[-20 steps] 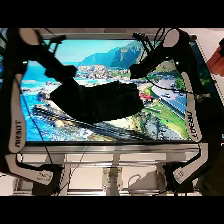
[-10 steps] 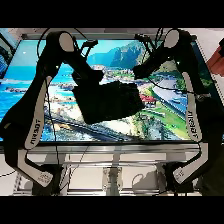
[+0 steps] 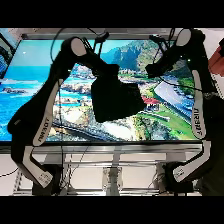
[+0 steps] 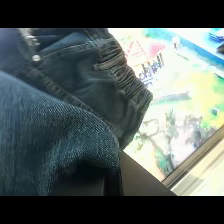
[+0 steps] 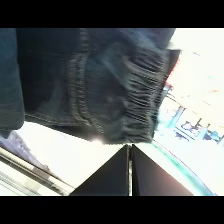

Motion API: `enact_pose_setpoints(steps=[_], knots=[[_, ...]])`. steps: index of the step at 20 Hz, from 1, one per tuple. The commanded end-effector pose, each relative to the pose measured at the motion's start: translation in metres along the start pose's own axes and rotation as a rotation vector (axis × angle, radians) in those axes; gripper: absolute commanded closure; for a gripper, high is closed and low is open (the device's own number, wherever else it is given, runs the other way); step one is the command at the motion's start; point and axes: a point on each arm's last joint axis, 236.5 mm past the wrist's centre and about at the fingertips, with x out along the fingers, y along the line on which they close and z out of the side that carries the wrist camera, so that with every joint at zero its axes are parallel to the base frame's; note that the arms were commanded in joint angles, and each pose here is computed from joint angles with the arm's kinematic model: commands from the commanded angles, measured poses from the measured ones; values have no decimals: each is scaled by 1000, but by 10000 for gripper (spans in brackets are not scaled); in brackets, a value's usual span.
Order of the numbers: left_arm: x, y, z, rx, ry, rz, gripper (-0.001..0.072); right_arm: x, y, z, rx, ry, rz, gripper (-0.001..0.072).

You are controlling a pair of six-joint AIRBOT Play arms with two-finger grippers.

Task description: Fold the clothes and pants, and hang the long-sleeved shirts on hangers.

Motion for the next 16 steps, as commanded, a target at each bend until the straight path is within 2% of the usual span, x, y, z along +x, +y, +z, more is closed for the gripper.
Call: enact_pose_setpoints(steps=[1, 6, 7, 8, 9, 10, 16], knots=[[46, -15, -6, -30, 26, -87, 688, -8, -35, -10, 82, 4, -16, 696], [97, -50, -6, -21, -2, -238, 664, 10, -59, -32, 157, 70, -4, 696], [104, -53, -6, -35, -4, -253, 578, 14, -60, -34, 159, 76, -2, 696], [109, -57, -6, -52, -6, -273, 398, 17, -61, -33, 160, 72, -2, 696], [113, -61, -6, -69, -11, -294, 251, 18, -61, -31, 160, 63, -1, 697], [117, -67, -5, -80, -17, -324, 215, 18, -61, -27, 160, 48, 3, 696], [96, -128, 11, -100, -84, -653, 215, 18, -59, -23, 151, 31, 12, 695]])
